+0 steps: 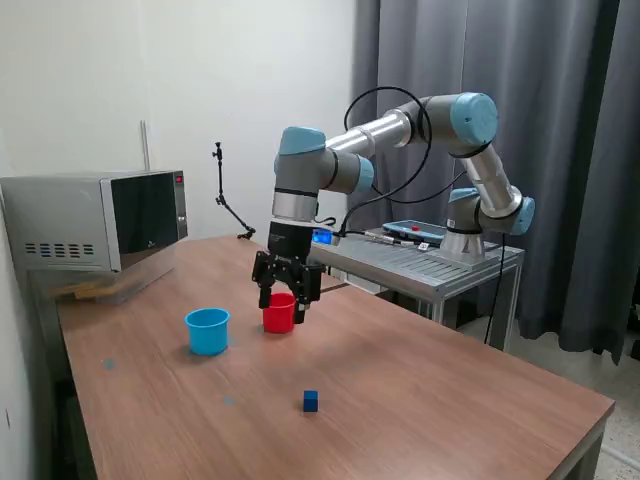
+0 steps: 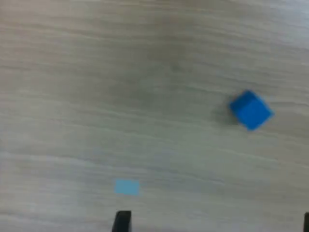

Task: Place red objects in the red bin, and blue objects in the blue bin.

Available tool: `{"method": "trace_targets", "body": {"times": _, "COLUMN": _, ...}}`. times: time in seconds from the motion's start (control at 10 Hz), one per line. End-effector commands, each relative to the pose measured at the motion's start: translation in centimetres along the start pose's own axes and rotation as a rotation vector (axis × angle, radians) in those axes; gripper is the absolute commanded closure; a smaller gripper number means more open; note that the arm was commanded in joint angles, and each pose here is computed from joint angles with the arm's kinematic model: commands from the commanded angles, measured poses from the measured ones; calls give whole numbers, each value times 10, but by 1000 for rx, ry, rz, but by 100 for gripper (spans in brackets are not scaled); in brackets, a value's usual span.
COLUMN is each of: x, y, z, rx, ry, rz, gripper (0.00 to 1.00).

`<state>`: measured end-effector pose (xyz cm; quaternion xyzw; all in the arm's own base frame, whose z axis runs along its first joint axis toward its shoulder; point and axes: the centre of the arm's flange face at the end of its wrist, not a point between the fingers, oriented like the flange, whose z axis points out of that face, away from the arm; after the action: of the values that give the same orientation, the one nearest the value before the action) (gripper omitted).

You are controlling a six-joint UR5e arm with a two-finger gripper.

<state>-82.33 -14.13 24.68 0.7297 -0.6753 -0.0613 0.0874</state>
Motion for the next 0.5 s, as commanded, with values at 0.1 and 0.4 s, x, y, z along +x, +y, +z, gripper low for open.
{"method": "trace_targets", "body": {"times": 0.1, "x": 63, "y": -9, "z": 1, "rx": -21, "ry": 14, "rz": 178, "gripper": 0}}
{"method": "trace_targets", "body": {"times": 0.4, "x": 90, "y": -21, "z": 12, "rx": 9, "ry": 1, "rz": 372, "gripper": 0}}
